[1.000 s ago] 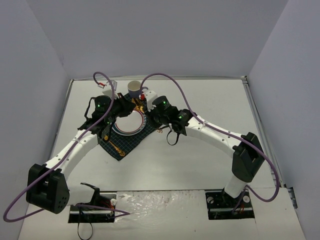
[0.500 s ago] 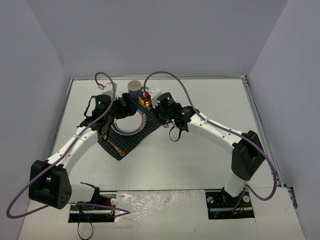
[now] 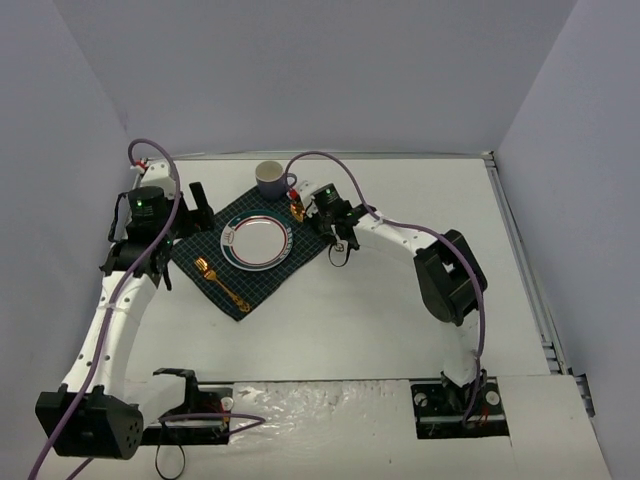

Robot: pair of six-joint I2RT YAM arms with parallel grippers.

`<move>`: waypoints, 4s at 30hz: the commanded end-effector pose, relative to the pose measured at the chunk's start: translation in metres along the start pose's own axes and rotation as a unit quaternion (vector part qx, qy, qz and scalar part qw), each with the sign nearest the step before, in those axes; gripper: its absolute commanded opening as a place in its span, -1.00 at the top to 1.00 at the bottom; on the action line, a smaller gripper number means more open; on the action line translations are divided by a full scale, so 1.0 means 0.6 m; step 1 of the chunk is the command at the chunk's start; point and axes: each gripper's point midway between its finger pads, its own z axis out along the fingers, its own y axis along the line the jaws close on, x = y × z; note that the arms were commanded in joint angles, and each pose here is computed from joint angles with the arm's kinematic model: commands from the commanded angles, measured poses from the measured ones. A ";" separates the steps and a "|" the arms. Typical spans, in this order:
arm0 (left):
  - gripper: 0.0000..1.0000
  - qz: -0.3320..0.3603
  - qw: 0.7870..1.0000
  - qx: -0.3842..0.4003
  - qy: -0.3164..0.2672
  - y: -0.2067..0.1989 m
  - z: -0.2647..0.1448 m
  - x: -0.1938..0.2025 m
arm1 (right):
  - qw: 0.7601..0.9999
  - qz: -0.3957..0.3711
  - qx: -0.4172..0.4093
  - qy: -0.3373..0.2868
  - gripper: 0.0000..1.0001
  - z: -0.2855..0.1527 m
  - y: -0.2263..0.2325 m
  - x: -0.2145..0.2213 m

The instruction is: Set the dinner table for one person

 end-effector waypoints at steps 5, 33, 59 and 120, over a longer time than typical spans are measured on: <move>-0.84 0.042 0.998 -0.055 0.004 0.042 -0.004 0.017 | 0.997 -0.011 0.010 -0.081 1.00 0.040 -0.020 -0.109; -0.84 0.050 0.996 -0.067 0.023 0.052 0.004 0.033 | 0.996 -0.002 0.029 -0.079 1.00 0.145 -0.064 -0.079; -0.84 0.052 0.996 -0.064 0.027 0.051 0.007 0.036 | 0.997 -0.030 0.000 -0.070 0.65 0.121 -0.059 -0.052; -0.94 0.038 0.995 -0.087 -0.037 0.060 -0.240 -0.017 | 0.899 0.183 0.251 -0.309 -0.87 -0.540 -0.215 -0.049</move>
